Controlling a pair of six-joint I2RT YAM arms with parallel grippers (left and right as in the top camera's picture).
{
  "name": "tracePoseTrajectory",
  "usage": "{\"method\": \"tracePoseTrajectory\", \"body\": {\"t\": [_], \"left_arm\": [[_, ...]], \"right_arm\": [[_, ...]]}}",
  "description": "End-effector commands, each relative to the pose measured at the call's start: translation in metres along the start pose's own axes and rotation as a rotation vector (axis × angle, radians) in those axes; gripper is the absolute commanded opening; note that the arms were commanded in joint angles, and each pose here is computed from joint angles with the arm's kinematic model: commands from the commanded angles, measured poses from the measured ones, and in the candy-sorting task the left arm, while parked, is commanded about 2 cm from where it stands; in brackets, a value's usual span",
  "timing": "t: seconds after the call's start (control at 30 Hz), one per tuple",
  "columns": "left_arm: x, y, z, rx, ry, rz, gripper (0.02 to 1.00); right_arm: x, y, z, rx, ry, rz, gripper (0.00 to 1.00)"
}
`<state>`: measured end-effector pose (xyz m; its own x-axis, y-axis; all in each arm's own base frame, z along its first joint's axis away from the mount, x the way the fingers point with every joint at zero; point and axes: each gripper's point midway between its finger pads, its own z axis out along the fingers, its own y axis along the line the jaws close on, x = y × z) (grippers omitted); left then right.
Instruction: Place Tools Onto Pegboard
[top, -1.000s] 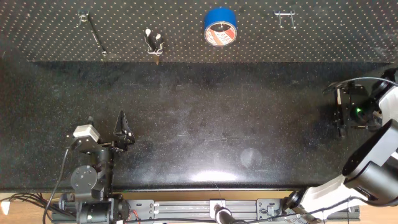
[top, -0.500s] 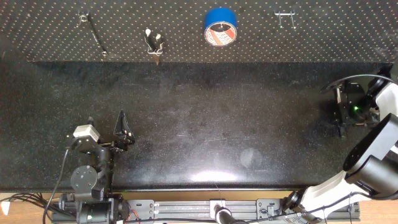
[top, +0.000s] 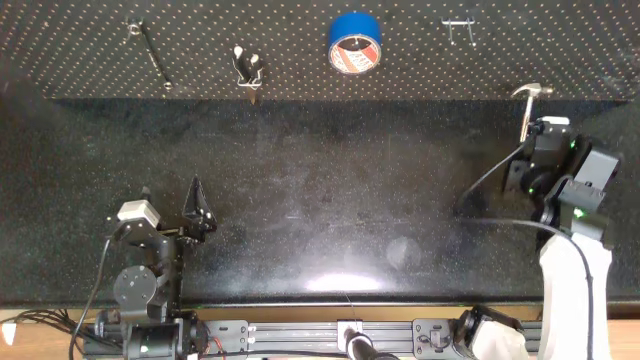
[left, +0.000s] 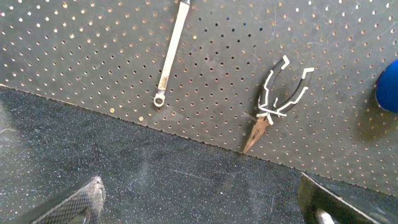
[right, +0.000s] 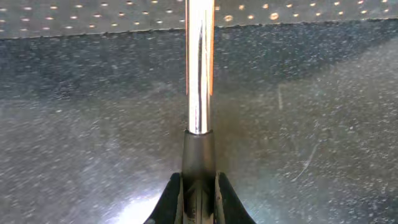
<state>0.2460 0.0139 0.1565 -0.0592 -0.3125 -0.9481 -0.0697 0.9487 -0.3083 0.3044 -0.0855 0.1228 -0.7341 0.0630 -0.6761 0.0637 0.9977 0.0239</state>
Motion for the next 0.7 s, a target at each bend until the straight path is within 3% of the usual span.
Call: {"method": "tracePoseTrajectory", "body": {"t": [0.03, 0.1, 0.13, 0.23, 0.3, 0.4, 0.43, 0.47, 0.7], "left_arm": [[0.0, -0.001, 0.0, 0.009, -0.001, 0.01, 0.993], [0.0, -0.001, 0.0, 0.009, -0.001, 0.01, 0.993], [0.0, -0.001, 0.0, 0.009, -0.001, 0.01, 0.993], [0.0, -0.001, 0.0, 0.009, 0.0, 0.01, 0.993], [0.0, -0.001, 0.0, 0.009, -0.001, 0.01, 0.993], [0.0, -0.001, 0.0, 0.009, -0.001, 0.01, 0.993], [0.0, -0.001, 0.0, 0.009, -0.001, 0.01, 0.993], [0.0, -0.001, 0.0, 0.009, -0.001, 0.01, 0.993], [0.0, -0.001, 0.0, 0.009, -0.001, 0.01, 0.993]], "right_arm": [[-0.029, 0.04, -0.039, -0.067, -0.164, 0.007, 0.073], [-0.05, 0.06, -0.057, -0.112, -0.268, 0.013, 0.075], [-0.068, 0.079, -0.072, -0.18, -0.358, -0.024, 0.075], [-0.076, 0.103, -0.099, -0.292, -0.439, -0.054, 0.075], [-0.076, 0.106, -0.105, -0.302, -0.453, -0.055, 0.075], [-0.097, 0.131, -0.089, -0.41, -0.491, -0.114, 0.075], [-0.105, 0.137, -0.083, -0.456, -0.503, -0.1, 0.075], [-0.11, 0.136, -0.071, -0.466, -0.498, -0.065, 0.075], [-0.131, 0.135, -0.017, -0.478, -0.479, -0.058, 0.075]]}}
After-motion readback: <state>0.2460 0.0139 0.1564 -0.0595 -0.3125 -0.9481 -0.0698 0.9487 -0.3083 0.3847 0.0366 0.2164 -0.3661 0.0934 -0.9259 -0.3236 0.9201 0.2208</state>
